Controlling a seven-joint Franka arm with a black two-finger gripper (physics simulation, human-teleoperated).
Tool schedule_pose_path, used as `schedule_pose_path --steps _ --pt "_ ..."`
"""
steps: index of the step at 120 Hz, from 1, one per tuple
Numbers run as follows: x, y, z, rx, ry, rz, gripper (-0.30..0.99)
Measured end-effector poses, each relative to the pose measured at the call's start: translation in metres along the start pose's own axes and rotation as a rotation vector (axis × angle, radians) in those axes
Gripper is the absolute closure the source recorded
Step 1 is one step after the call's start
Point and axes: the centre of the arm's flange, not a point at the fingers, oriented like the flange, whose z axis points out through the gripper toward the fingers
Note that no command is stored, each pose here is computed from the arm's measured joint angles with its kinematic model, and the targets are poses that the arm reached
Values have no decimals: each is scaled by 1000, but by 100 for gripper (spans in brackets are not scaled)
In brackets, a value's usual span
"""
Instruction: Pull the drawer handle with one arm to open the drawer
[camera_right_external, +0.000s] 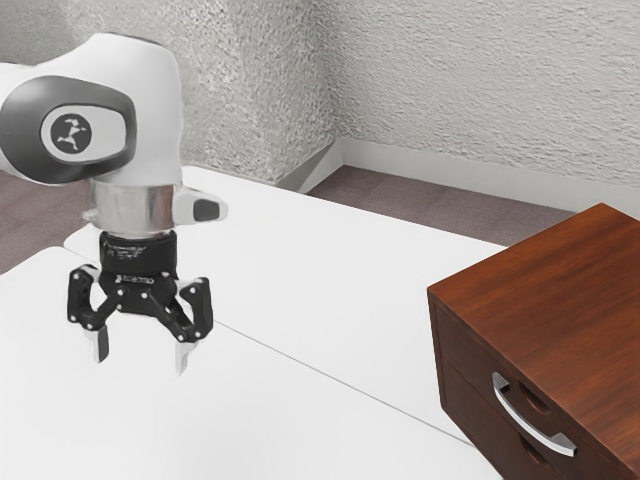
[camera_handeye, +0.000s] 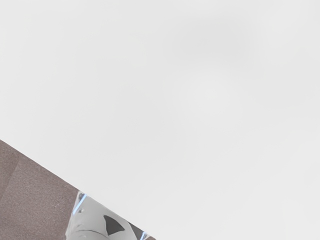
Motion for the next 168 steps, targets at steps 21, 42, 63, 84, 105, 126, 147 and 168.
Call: schedule_pose_path --steps 21,42,63,84,105,126,147,168 --pt "21 9 -15 -153 103 -238 0" --pt "39 12 -22 -241 107 -438 0" --pt "47 9 -29 -293 102 -610 0" --pt "-52 53 -21 -343 152 -471 0" --pt "-75 94 -7 -340 167 -402 0" --pt "-78 118 -5 -395 195 -422 0" --pt "-112 151 3 -433 178 -385 0" --pt "-129 193 21 -432 182 -380 0"
